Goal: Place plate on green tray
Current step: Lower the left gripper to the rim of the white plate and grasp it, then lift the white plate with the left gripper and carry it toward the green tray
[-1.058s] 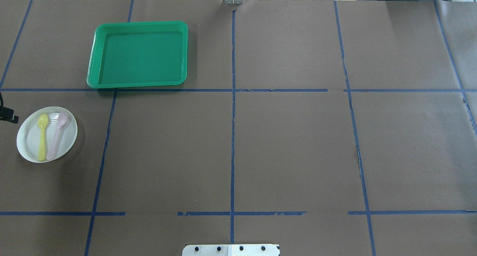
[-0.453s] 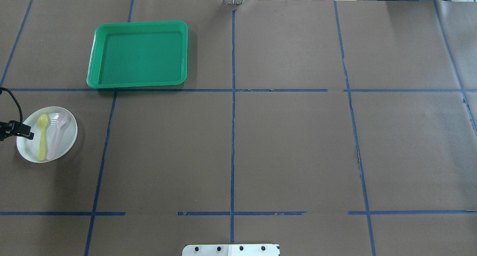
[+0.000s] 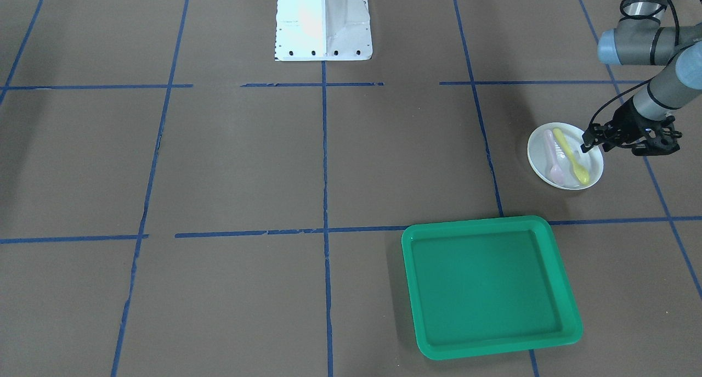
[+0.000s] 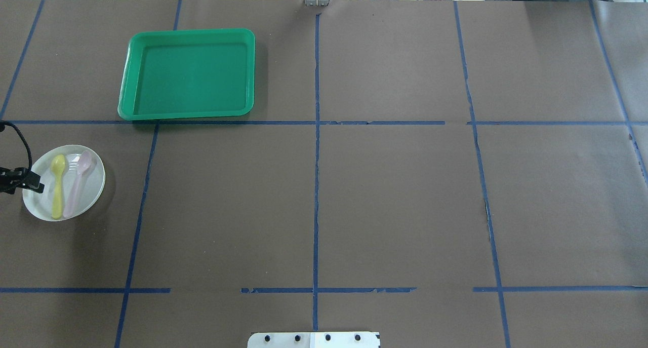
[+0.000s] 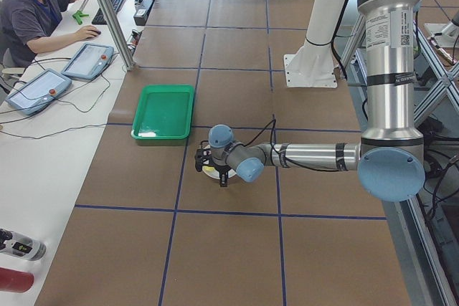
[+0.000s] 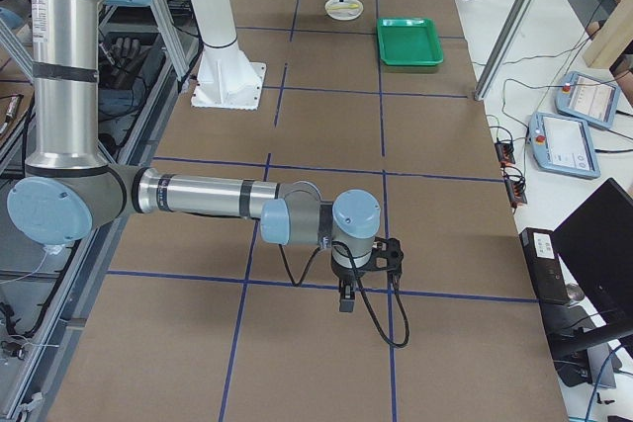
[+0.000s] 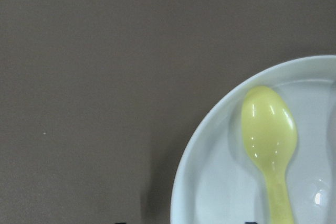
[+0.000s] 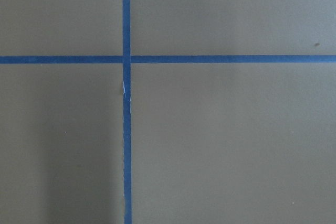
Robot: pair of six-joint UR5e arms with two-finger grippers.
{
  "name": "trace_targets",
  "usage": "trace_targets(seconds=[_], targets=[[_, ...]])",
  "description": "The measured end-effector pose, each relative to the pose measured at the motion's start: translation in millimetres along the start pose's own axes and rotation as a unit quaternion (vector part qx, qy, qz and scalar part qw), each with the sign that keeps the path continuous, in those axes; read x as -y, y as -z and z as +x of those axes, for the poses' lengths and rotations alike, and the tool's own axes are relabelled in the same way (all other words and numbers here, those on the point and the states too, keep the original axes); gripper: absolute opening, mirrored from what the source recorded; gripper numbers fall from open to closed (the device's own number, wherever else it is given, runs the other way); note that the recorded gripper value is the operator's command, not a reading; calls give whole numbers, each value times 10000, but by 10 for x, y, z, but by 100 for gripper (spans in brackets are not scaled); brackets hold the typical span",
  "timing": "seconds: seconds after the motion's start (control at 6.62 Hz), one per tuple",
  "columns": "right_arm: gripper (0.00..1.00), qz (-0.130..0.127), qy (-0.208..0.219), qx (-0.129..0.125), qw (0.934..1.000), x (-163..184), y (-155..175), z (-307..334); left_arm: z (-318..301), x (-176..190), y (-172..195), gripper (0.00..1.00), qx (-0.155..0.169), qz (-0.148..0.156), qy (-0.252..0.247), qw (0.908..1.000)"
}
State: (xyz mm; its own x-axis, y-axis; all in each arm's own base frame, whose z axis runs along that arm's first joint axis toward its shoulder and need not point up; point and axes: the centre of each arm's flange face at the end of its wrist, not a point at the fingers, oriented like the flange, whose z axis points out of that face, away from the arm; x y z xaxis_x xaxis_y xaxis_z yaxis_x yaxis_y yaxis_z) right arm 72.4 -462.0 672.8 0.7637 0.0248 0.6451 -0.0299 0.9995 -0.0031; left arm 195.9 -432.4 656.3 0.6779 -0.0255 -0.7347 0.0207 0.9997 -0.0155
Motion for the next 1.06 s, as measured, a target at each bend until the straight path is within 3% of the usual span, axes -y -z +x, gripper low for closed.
trace_targets(seconds=[0.3, 1.06], targets=[[100, 0, 0, 0, 10000, 0, 0, 0, -9, 11, -19, 0, 10, -10, -1, 10000], [100, 0, 0, 0, 10000, 0, 0, 0, -219, 49, 182, 0, -151, 34, -427, 9990]])
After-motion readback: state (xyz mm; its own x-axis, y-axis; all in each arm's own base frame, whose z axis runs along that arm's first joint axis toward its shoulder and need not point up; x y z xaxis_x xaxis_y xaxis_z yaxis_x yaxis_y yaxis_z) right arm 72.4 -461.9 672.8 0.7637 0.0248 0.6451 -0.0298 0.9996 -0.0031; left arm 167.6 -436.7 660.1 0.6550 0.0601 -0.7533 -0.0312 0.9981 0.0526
